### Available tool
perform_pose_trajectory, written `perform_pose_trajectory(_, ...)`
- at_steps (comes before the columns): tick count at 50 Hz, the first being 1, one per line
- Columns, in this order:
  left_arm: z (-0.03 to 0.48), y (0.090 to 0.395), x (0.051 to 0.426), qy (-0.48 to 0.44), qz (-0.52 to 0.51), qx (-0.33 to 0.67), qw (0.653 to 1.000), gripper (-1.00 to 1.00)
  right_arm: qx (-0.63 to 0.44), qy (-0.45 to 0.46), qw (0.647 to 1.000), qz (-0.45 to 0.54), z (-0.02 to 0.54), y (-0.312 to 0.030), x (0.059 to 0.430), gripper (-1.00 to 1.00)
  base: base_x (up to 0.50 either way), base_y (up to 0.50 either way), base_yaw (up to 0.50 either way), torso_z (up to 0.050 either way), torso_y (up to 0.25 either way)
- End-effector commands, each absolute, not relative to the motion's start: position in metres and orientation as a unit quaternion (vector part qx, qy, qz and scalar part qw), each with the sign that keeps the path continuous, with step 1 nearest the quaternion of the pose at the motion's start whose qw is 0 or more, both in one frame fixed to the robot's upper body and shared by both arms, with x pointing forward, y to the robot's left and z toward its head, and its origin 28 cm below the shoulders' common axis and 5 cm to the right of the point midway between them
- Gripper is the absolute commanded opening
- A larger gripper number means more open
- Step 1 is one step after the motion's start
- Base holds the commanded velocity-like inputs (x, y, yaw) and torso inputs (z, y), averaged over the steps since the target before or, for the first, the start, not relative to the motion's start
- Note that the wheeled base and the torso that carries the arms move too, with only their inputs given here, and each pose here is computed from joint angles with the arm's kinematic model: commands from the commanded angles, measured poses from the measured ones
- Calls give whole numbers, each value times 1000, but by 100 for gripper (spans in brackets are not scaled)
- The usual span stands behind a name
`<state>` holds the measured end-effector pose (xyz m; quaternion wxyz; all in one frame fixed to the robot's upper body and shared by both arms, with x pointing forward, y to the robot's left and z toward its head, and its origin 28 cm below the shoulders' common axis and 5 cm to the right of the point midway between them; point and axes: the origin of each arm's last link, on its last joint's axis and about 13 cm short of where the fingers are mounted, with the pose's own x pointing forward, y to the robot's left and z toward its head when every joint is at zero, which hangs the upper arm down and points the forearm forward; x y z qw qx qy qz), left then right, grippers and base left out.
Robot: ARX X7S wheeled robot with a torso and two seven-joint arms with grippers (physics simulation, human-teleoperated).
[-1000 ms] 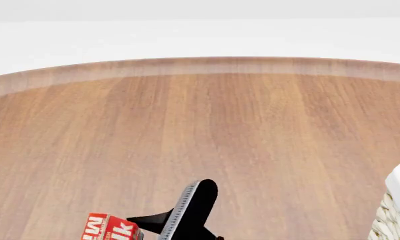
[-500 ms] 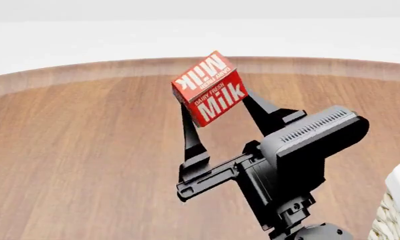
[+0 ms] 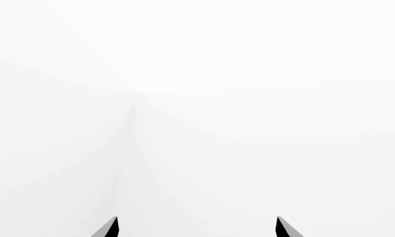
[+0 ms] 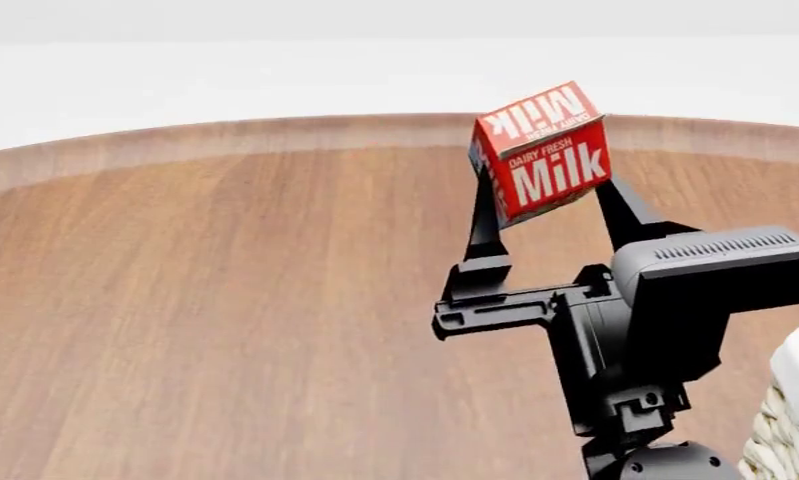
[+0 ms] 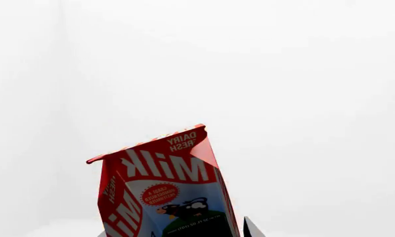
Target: Pick the milk and place it in the basket.
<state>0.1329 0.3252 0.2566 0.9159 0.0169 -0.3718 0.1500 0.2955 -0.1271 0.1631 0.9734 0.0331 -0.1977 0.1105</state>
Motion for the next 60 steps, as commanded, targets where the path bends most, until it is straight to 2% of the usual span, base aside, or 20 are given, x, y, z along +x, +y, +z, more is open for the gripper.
perform_pose_trajectory(1, 255, 325, 130, -377, 149, 27, 914, 100, 24, -225, 970, 95, 168, -127, 295, -100, 0, 0, 0, 0, 0)
perform_pose_trajectory(19, 255, 325, 130, -377, 149, 27, 914, 100, 24, -225, 970, 95, 168, -127, 295, -100, 0, 0, 0, 0, 2)
perform_pose_trajectory(24, 254, 324, 131, -375, 148, 28, 915, 100, 13, -278, 955, 100, 238, -152, 295, -100, 0, 0, 0, 2, 2)
perform_pose_trajectory(31, 255, 325, 131, -376, 150, 28, 914, 100, -23, -297, 949, 100, 293, -172, 291, -100, 0, 0, 0, 0, 1)
perform_pose_trajectory(38, 255, 324, 131, -375, 150, 28, 914, 100, -40, -312, 945, 89, 337, -191, 272, -100, 0, 0, 0, 1, 2)
perform_pose_trajectory(48, 255, 325, 130, -375, 150, 28, 914, 100, -75, -338, 937, 43, 406, -224, 221, -100, 0, 0, 0, 0, 2)
perform_pose_trajectory(60, 255, 324, 130, -375, 150, 29, 914, 100, -105, -307, 945, 45, 426, -259, 166, -100, 0, 0, 0, 0, 1)
